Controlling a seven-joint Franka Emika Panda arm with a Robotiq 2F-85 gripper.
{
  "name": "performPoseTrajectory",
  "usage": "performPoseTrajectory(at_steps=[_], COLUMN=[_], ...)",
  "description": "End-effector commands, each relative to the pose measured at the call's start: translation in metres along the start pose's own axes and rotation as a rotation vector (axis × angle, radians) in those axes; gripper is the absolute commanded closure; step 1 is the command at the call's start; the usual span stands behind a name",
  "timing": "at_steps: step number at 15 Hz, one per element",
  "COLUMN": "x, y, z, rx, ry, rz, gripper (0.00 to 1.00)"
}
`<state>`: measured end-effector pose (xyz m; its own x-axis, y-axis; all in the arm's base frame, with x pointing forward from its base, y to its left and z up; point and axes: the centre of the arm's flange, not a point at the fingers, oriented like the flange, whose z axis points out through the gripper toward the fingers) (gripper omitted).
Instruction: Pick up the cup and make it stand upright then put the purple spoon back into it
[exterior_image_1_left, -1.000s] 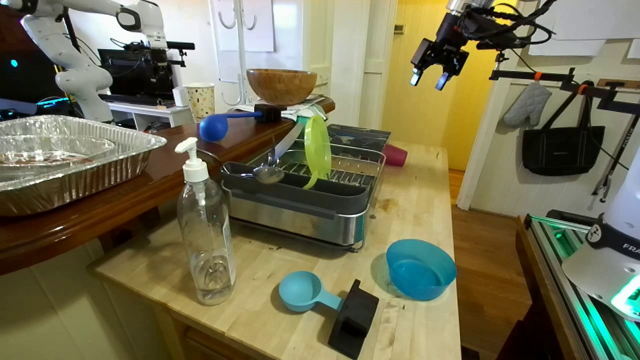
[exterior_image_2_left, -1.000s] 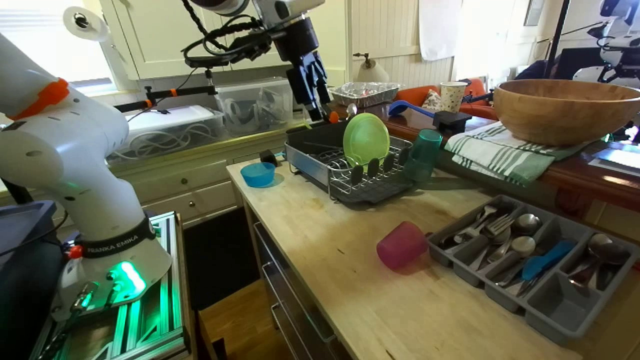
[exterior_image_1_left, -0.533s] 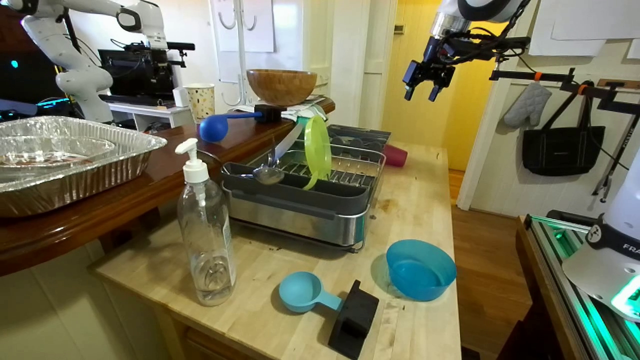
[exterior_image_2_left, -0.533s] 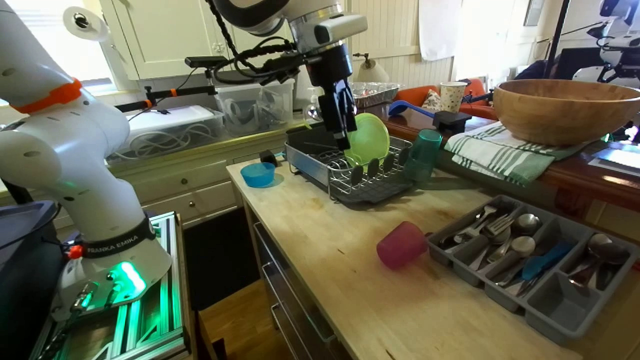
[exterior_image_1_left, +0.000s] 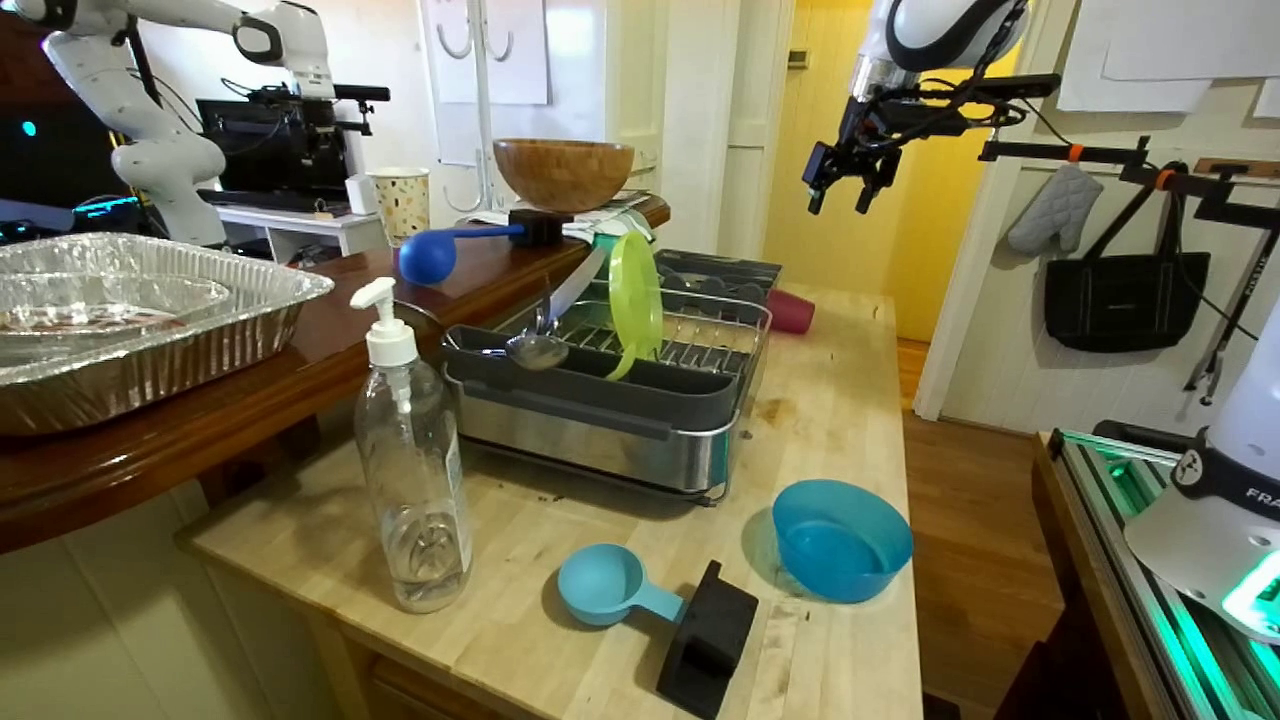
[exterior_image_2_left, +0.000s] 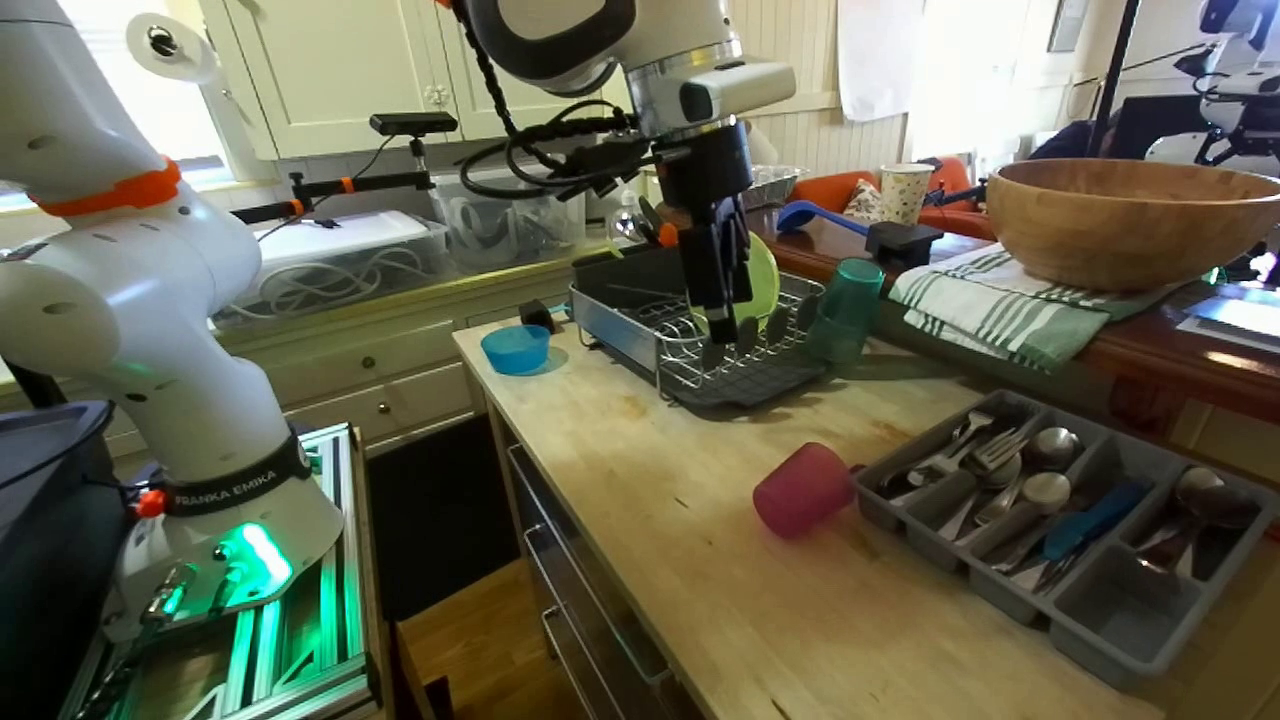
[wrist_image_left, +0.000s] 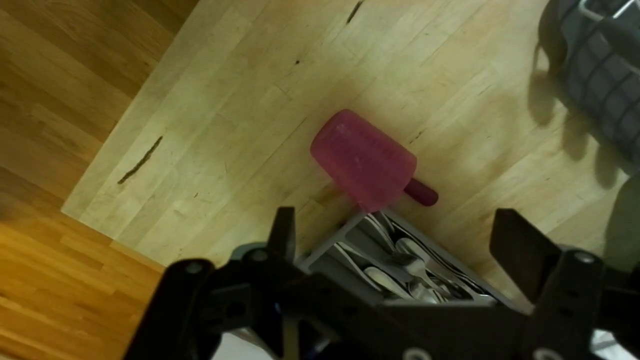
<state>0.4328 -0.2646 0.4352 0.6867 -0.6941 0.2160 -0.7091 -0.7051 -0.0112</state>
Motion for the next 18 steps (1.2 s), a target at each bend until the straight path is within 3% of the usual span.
performPoseTrajectory(at_steps=[1,3,4,8,18], x=[0.0,0.002,0.006,0.025,0.063], y=[0.0,-0.002,-0.003,-0.002,-0.018], z=[0.0,0.004,0.012,0.034,0.104], rx=[0.0,-0.005,-0.071,-0.126,-0.21], ry=[0.0,0.008,0.049,0.086,-0.025], rz=[0.0,-0.01,0.017,-0.031,-0.066], gripper=[0.0,0.0,0.0,0.0,0.0])
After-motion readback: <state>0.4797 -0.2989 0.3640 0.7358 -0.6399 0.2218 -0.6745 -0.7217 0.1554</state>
